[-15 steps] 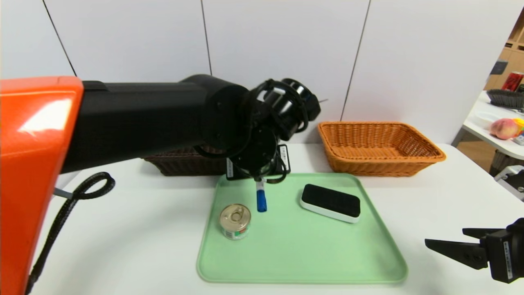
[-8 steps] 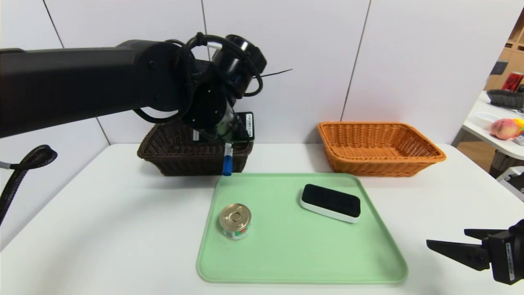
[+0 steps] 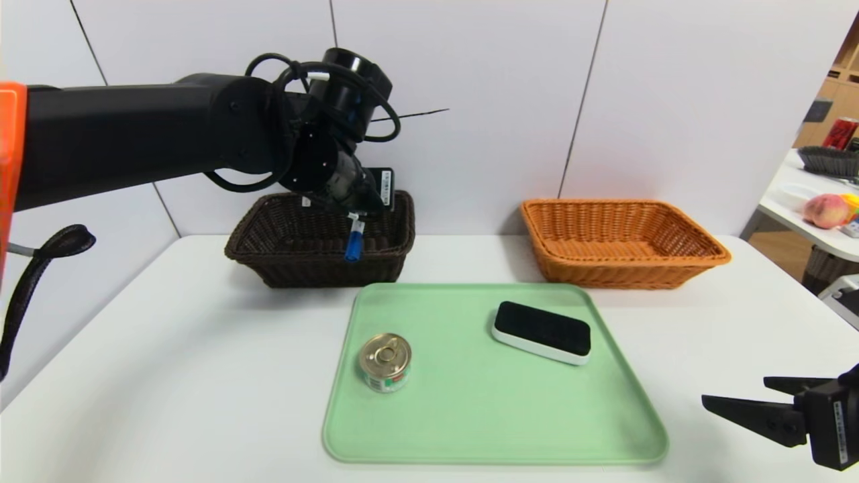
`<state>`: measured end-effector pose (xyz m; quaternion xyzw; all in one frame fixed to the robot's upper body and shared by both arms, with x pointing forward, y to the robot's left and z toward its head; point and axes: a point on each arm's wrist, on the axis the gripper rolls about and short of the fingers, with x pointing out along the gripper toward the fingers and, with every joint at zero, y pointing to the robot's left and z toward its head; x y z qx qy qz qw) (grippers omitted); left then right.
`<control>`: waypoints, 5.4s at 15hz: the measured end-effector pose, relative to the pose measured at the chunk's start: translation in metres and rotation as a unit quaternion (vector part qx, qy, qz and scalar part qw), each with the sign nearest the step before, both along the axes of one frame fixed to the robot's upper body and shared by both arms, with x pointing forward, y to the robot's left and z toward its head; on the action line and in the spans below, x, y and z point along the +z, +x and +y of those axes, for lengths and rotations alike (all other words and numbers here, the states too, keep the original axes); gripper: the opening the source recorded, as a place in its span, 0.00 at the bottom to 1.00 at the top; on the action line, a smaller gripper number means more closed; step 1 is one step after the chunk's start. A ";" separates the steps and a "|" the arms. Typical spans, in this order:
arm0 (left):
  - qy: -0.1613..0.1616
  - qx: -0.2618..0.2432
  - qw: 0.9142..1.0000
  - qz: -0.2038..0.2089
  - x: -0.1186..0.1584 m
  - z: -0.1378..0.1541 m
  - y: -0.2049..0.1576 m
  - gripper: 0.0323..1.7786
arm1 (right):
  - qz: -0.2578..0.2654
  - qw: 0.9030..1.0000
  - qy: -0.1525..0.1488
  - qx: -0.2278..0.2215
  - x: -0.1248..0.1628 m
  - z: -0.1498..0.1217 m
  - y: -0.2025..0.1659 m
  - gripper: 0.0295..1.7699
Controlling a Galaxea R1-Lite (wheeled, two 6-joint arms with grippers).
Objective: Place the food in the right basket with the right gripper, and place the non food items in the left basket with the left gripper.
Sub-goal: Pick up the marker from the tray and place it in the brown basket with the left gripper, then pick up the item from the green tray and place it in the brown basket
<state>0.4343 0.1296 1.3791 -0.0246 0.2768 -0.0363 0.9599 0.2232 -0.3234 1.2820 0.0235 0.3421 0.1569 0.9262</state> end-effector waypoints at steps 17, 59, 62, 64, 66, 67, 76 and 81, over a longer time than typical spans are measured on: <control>0.371 -0.255 0.890 -0.072 0.001 0.091 0.054 0.09 | 0.000 1.000 0.000 -0.001 -0.002 0.000 -0.004 0.97; 0.230 -0.252 0.933 -0.113 -0.039 0.052 0.089 0.85 | -0.004 1.000 0.000 -0.005 -0.005 -0.001 -0.012 0.97; 0.155 -0.246 0.951 -0.105 -0.032 0.025 0.074 0.88 | -0.007 1.000 0.001 -0.006 -0.004 -0.001 -0.014 0.97; 0.114 -0.253 0.956 -0.096 -0.031 0.005 0.063 0.90 | -0.010 1.000 0.001 -0.007 -0.003 -0.002 -0.015 0.97; 0.089 -0.267 0.955 -0.089 -0.030 -0.012 0.052 0.91 | -0.013 1.000 0.002 -0.008 -0.003 -0.002 -0.016 0.97; 0.078 -0.281 0.953 -0.083 -0.030 -0.022 0.045 0.92 | -0.015 1.000 0.002 -0.008 -0.002 -0.002 -0.017 0.97; 0.046 -0.458 0.888 -0.013 -0.042 -0.068 0.001 0.94 | -0.025 1.000 0.002 -0.008 0.000 -0.002 -0.020 0.97; 0.117 -0.524 0.844 0.002 -0.056 -0.074 -0.009 0.95 | -0.025 1.000 0.002 -0.006 0.000 -0.002 -0.020 0.97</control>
